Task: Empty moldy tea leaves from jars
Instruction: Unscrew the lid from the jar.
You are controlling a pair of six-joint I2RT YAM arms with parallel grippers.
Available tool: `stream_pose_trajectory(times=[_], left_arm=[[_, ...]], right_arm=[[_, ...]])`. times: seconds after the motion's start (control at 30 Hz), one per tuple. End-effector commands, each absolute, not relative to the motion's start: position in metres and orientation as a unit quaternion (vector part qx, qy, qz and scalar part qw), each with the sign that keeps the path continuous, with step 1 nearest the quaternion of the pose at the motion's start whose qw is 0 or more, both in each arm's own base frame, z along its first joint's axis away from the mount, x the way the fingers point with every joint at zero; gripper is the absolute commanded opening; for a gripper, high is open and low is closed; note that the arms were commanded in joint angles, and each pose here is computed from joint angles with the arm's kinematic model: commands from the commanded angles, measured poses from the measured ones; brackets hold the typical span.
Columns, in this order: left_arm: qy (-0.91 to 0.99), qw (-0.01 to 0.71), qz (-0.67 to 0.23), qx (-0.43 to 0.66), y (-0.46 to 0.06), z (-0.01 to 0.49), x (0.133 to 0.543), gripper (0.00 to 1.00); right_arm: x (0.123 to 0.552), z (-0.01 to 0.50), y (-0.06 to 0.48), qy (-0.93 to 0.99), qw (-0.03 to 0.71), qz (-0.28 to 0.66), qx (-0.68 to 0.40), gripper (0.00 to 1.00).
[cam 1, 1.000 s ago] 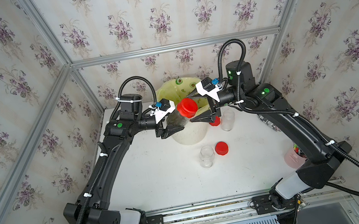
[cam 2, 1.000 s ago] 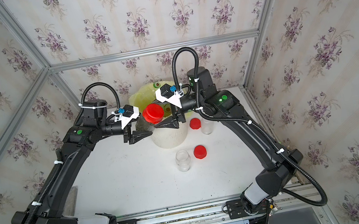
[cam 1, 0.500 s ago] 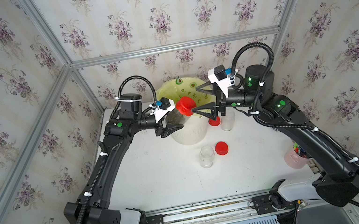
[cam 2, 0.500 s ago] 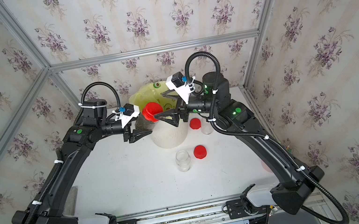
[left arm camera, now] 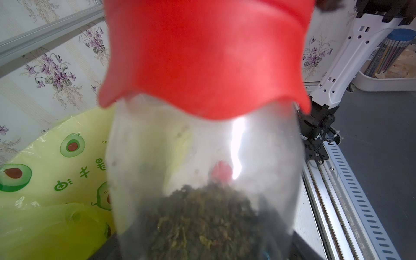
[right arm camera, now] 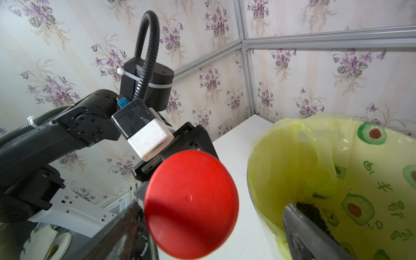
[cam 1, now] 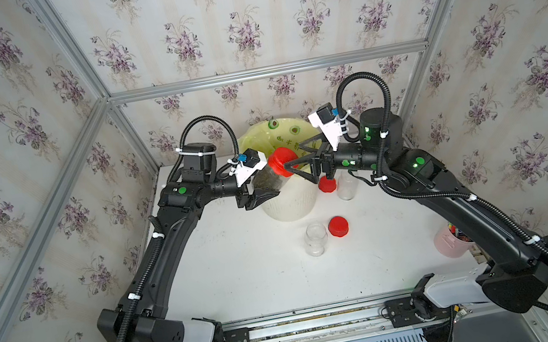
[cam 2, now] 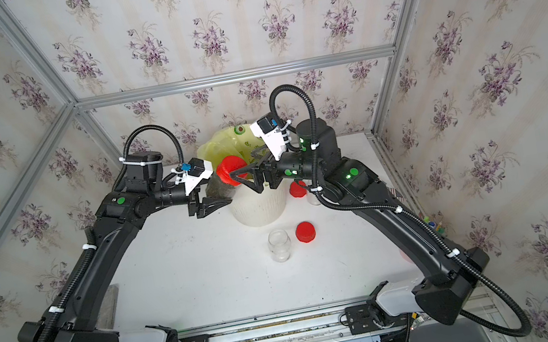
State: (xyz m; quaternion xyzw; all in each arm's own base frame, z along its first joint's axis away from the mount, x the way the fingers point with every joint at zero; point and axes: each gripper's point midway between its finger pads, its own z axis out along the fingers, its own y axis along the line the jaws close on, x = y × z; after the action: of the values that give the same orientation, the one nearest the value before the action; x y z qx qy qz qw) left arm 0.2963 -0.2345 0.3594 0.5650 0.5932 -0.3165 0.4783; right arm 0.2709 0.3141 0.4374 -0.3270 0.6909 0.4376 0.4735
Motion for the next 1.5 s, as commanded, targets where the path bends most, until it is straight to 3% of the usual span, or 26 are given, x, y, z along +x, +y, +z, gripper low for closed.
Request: stream_pose_trajectory(times=[0.0, 0.37, 0.6, 0.93, 1.47], left_arm=[[0.583, 0.486, -0.317, 0.569, -0.235, 0.365, 0.295, 0.75], [0.582, 0.486, -0.32, 0.569, -0.236, 0.366, 0.295, 0.75], [0.581, 0.485, -0.321, 0.569, -0.236, 0.365, 0.295, 0.76], [0.581, 0.486, -0.322, 0.569, -0.236, 0.366, 0.295, 0.76], [0.579, 0.487, -0.321, 0.57, -0.236, 0.367, 0.293, 0.76]], right_arm=[[0.274, 0.437, 0.316, 0.696, 0.476, 0.434, -0.319, 0.96], [0.271, 0.441, 0.328, 0.684, 0.474, 0.442, -0.336, 0.89], [0.272, 0.438, 0.333, 0.682, 0.469, 0.44, -0.347, 0.67], [0.26, 0.441, 0.338, 0.653, 0.467, 0.442, -0.4, 0.47], [0.264, 0.435, 0.339, 0.607, 0.469, 0.386, -0.513, 0.42]])
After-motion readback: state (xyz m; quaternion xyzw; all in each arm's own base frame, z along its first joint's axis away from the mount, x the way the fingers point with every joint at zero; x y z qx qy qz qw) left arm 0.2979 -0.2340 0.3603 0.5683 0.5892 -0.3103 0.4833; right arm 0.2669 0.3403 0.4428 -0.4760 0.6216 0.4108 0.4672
